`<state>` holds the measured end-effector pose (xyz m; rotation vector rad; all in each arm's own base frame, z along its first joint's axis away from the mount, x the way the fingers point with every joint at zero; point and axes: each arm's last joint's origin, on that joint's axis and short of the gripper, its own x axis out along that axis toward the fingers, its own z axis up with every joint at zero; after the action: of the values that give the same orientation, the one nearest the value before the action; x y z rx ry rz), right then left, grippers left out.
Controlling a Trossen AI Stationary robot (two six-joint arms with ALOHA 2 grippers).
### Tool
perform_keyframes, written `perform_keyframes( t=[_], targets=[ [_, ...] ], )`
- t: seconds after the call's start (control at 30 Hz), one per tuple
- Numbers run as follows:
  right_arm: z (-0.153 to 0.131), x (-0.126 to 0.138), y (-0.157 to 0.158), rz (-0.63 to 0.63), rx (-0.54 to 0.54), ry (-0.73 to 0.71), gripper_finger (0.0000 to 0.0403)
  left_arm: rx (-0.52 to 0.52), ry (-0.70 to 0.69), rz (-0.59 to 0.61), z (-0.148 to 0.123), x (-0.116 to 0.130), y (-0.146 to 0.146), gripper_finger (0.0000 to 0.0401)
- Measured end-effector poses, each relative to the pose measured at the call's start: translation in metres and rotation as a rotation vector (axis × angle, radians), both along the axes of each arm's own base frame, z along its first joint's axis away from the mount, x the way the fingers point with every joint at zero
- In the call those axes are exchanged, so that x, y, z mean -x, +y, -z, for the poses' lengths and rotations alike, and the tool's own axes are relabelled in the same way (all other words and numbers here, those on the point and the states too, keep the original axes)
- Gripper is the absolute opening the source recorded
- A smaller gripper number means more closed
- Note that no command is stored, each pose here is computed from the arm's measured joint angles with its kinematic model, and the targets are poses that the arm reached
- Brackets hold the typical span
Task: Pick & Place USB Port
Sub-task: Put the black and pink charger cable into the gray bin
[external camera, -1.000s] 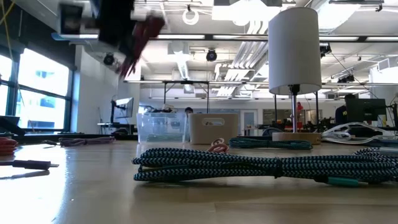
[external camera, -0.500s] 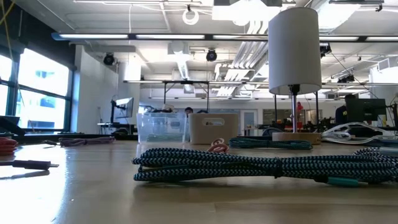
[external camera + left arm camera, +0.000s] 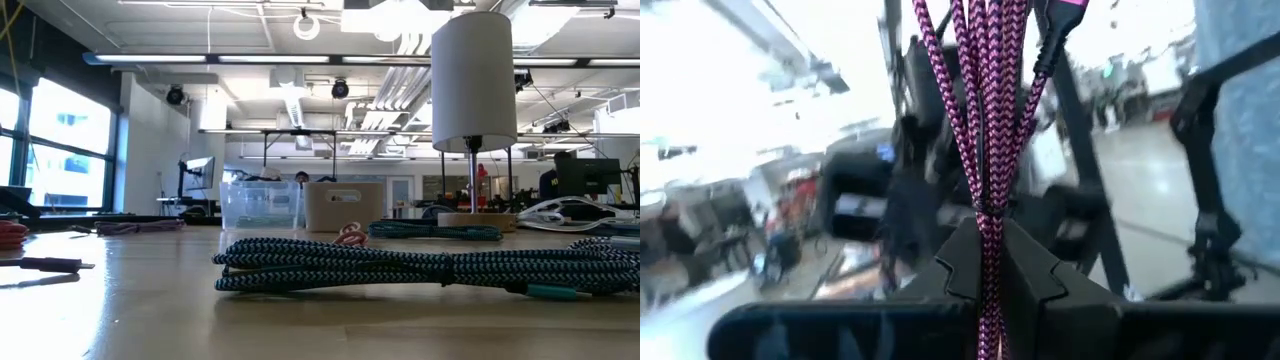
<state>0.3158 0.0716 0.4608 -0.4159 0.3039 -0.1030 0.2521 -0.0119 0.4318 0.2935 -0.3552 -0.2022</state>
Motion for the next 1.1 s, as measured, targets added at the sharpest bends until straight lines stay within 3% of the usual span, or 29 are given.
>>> perform_keyframes(
  t=[0.43, 1.1],
  targets=[
    [-0.003, -0.002, 0.001, -0.060, -0.022, -0.034, 0.0194, 0.007, 0.007, 0.013, 0.010, -0.019, -0.004, 0.0009],
    [0.006, -0.023, -0.005, -0.082, -0.046, -0.048, 0.0186, 0.000, -0.011, 0.011, 0.009, -0.019, -0.004, 0.0009]
  ],
)
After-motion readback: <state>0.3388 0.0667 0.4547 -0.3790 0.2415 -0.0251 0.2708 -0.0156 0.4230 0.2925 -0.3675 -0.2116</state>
